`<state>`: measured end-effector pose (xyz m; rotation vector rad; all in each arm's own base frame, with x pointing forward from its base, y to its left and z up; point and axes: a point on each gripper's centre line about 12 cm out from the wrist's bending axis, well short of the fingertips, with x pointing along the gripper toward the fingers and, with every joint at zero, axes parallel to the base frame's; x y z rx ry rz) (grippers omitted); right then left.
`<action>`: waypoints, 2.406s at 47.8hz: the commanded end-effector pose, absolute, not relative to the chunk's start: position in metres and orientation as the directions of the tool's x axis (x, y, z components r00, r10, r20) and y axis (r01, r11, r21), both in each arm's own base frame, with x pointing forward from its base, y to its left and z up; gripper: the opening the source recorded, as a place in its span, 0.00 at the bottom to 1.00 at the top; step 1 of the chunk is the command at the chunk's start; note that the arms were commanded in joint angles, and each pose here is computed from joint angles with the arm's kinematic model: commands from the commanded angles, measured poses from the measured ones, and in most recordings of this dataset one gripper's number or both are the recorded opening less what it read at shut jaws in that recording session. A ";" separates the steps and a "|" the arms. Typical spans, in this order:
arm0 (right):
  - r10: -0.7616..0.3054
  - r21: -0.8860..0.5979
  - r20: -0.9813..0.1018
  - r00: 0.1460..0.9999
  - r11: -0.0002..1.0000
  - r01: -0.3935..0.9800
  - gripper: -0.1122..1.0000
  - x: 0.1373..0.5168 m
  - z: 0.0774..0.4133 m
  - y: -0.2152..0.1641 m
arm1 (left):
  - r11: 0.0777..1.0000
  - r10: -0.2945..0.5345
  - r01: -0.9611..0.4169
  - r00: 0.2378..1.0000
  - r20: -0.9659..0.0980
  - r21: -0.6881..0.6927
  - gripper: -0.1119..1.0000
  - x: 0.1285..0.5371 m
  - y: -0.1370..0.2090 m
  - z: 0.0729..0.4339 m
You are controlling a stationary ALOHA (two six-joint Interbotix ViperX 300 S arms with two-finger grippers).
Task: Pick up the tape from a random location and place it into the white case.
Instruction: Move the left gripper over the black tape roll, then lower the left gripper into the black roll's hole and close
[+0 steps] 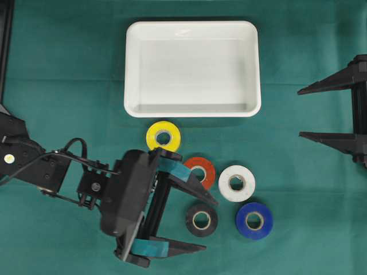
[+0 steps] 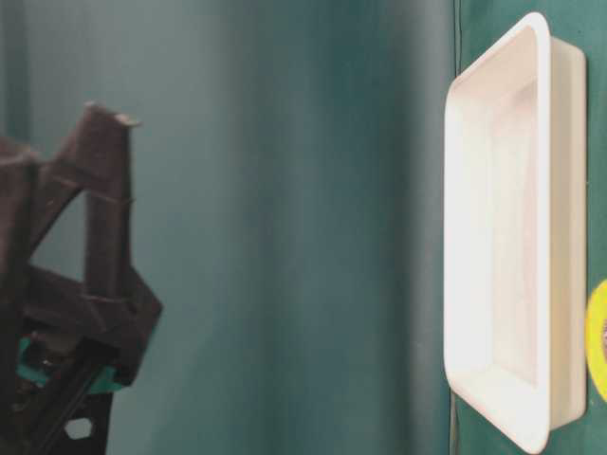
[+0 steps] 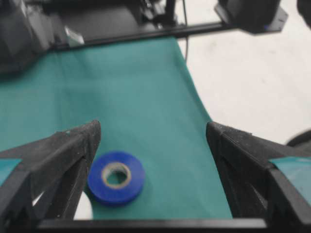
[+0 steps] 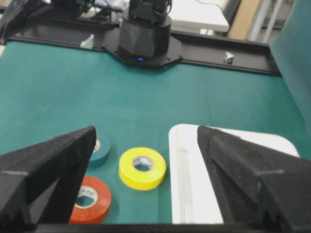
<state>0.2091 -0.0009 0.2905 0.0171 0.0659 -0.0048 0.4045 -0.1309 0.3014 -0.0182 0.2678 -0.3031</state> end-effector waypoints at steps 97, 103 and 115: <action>-0.005 0.003 -0.066 0.998 1.000 0.005 0.92 0.213 0.302 -0.001 | 0.970 -0.191 0.235 0.571 -0.799 -0.063 0.99 0.445 -0.155 0.300; -0.005 0.003 -0.067 0.998 1.000 0.005 0.92 0.213 0.301 -0.001 | 0.970 -0.191 0.235 0.568 -0.800 -0.065 0.99 0.444 -0.155 0.289; -0.005 0.003 -0.074 0.997 1.000 0.005 0.92 0.214 0.299 -0.001 | 0.975 -0.194 0.205 0.584 -0.788 -0.088 0.99 0.441 -0.152 0.257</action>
